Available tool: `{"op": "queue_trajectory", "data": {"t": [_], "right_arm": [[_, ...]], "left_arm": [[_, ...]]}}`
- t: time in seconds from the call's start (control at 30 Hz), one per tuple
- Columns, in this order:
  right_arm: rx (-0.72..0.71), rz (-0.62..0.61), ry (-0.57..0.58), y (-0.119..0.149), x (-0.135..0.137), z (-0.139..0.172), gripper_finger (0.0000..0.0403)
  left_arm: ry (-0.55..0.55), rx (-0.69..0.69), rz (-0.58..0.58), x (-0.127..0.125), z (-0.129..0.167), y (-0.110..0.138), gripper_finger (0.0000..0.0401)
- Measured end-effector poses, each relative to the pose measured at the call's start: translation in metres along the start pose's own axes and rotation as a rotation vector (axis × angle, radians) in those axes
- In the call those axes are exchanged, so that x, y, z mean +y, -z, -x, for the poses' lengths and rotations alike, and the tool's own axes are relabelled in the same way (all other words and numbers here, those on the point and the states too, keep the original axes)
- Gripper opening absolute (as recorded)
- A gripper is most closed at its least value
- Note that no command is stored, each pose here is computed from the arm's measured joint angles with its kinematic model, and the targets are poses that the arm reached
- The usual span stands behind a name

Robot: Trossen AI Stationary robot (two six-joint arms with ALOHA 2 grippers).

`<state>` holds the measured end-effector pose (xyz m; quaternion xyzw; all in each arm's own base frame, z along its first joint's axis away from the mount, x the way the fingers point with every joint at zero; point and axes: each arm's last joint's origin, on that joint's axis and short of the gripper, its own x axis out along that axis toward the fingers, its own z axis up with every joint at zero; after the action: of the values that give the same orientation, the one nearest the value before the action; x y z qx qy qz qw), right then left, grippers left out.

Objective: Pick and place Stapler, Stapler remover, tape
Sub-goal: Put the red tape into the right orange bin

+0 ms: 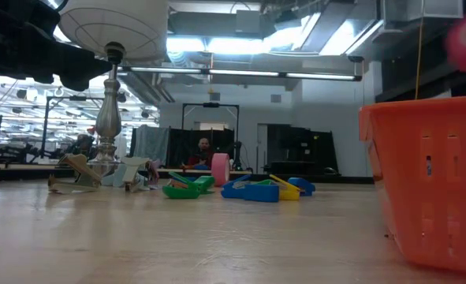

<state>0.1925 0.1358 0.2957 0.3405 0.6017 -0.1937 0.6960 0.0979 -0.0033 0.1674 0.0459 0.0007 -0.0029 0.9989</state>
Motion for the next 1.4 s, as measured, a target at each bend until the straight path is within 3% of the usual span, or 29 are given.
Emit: {"op": "queue_trajectory", "data": {"t": [0.2, 0.47, 0.63, 0.77, 1.0, 1.17, 1.4], "right_arm": [[0.061, -0.024, 0.144, 0.015, -0.007, -0.004, 0.0103], [0.061, -0.013, 0.232, 0.015, -0.001, -0.023, 0.0103], [0.067, -0.006, 0.250, 0.016, -0.009, -0.050, 0.0103], [0.073, 0.051, 0.221, 0.019, -0.015, -0.068, 0.0103], [0.100, 0.204, 0.277, 0.021, -0.030, -0.084, 0.0103], [0.117, 0.229, 0.323, 0.022, -0.040, -0.093, 0.0103], [0.131, 0.231, 0.360, 0.023, -0.049, -0.101, 0.0182]], "left_arm": [[0.000, 0.000, 0.000, 0.000, 0.000, 0.000, 0.0215], [0.000, 0.000, 0.000, 0.000, 0.000, 0.000, 0.0216], [0.000, 0.000, 0.000, 0.000, 0.000, 0.000, 0.0215], [0.000, 0.000, 0.000, 0.000, 0.000, 0.000, 0.0216], [0.000, 0.000, 0.000, 0.000, 0.000, 0.000, 0.0216], [0.000, 0.000, 0.000, 0.000, 0.000, 0.000, 0.0216], [0.000, 0.000, 0.000, 0.000, 0.000, 0.000, 0.0217]]}}
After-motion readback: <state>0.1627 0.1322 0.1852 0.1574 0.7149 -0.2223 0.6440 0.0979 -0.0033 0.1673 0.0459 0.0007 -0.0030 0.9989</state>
